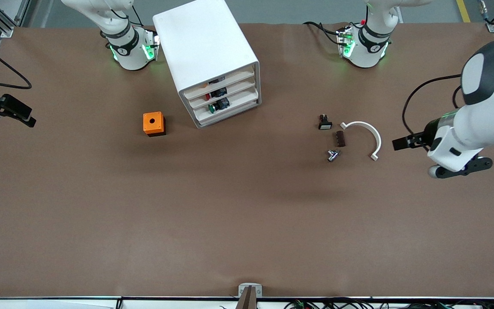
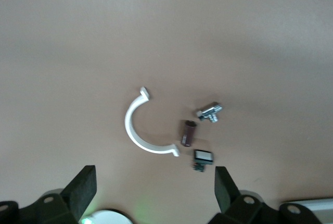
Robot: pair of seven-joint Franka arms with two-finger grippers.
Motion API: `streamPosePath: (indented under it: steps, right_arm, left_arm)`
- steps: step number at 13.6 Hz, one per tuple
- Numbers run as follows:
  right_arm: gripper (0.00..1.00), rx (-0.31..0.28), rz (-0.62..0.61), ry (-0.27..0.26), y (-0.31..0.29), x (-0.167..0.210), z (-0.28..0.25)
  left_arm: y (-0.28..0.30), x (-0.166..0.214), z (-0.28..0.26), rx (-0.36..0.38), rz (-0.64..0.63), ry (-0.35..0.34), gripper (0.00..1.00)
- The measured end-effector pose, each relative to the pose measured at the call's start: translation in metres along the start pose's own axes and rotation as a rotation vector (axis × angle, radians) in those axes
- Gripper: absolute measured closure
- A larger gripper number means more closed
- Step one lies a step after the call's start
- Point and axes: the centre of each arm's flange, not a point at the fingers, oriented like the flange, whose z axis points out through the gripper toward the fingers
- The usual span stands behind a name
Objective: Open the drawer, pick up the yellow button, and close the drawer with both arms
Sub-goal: 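Reach the left gripper to the front of the white cabinet drawer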
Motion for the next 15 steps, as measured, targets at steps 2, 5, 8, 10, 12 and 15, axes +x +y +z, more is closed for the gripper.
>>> streamPosePath:
  steps: [2,5,8,10,12,15]
  right_arm:
    - [0.0,0.0,-0.001,-0.003,-0.001,0.001,0.002]
    - [0.0,0.0,-0.012,-0.015,-0.001,0.006,0.011]
    - [0.0,0.0,-0.066,-0.023,-0.001,0.009,0.018]
    - [0.0,0.0,-0.072,-0.022,-0.001,0.009,0.017]
    - [0.0,0.0,-0.038,-0.024,-0.001,0.009,0.018]
    - [0.0,-0.001,0.037,-0.028,-0.003,0.009,0.018]
  left_arm:
    - [0.027,0.001,0.025,-0.006,-0.097,-0.054,0.0]
    - [0.063,-0.002,0.059,-0.003,-0.243,-0.133,0.0]
    - [0.097,-0.007,0.1,0.02,-0.341,-0.231,0.0]
    - [0.128,-0.015,0.135,0.051,-0.414,-0.3,0.0]
    - [0.162,-0.03,0.167,0.076,-0.514,-0.384,0.0]
    - [0.215,-0.067,0.197,0.122,-0.657,-0.474,0.0]
